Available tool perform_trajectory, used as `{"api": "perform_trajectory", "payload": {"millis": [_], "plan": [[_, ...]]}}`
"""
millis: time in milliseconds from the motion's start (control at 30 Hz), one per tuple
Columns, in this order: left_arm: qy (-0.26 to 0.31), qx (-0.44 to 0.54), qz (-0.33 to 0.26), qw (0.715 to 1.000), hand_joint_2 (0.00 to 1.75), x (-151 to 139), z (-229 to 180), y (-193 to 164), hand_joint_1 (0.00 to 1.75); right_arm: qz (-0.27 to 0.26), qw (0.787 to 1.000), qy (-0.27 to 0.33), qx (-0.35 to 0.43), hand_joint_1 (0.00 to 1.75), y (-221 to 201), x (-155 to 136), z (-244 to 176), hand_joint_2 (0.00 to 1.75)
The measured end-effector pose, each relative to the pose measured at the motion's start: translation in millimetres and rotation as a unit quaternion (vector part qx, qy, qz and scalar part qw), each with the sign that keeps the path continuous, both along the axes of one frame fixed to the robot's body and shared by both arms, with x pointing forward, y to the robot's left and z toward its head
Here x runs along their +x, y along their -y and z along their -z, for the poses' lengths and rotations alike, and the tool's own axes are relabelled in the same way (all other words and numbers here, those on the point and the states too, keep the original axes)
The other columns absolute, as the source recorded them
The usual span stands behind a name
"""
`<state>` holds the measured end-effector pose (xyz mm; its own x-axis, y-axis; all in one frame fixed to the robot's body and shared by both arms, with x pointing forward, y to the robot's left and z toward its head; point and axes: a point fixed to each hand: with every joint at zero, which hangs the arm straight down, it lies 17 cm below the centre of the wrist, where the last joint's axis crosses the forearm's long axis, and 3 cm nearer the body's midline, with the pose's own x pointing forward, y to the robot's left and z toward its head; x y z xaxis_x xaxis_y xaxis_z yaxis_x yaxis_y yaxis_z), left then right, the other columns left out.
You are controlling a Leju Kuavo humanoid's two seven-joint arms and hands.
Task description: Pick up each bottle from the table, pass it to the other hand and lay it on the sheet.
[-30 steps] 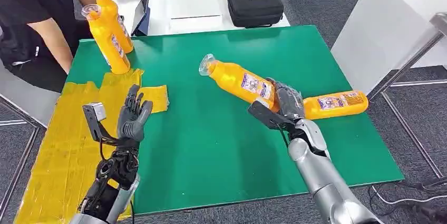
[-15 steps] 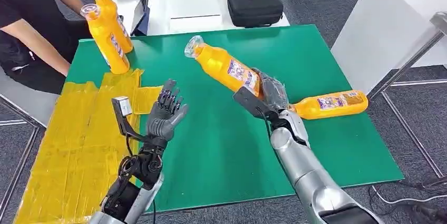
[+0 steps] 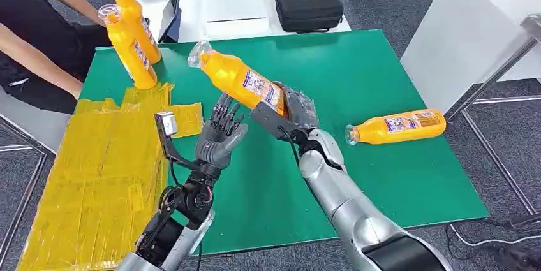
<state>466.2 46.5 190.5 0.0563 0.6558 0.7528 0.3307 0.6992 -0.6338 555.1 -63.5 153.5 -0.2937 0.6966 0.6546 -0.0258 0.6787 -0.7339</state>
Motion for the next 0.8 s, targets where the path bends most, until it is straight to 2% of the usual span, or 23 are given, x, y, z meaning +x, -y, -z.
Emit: {"api": "perform_trajectory", "payload": {"millis": [267,467,800], "plan": [[-0.003,-0.01,-0.018,1.0,1.75,4.5,-3.8,-4.2,0.0,-0.021,0.999,-0.024,0.018,1.75,-31.3,-8.1,0.9,1.75],[-0.01,-0.012,-0.05,0.999,1.75,8.3,1.7,-17.6,0.0,-0.03,0.996,-0.076,0.042,1.75,-68.5,-34.2,23.3,1.75],[-0.024,0.007,-0.112,0.993,1.75,-5.1,31.9,-61.1,0.0,-0.086,0.99,-0.11,-0.014,1.75,-110.9,-72.2,54.7,1.75]]}}
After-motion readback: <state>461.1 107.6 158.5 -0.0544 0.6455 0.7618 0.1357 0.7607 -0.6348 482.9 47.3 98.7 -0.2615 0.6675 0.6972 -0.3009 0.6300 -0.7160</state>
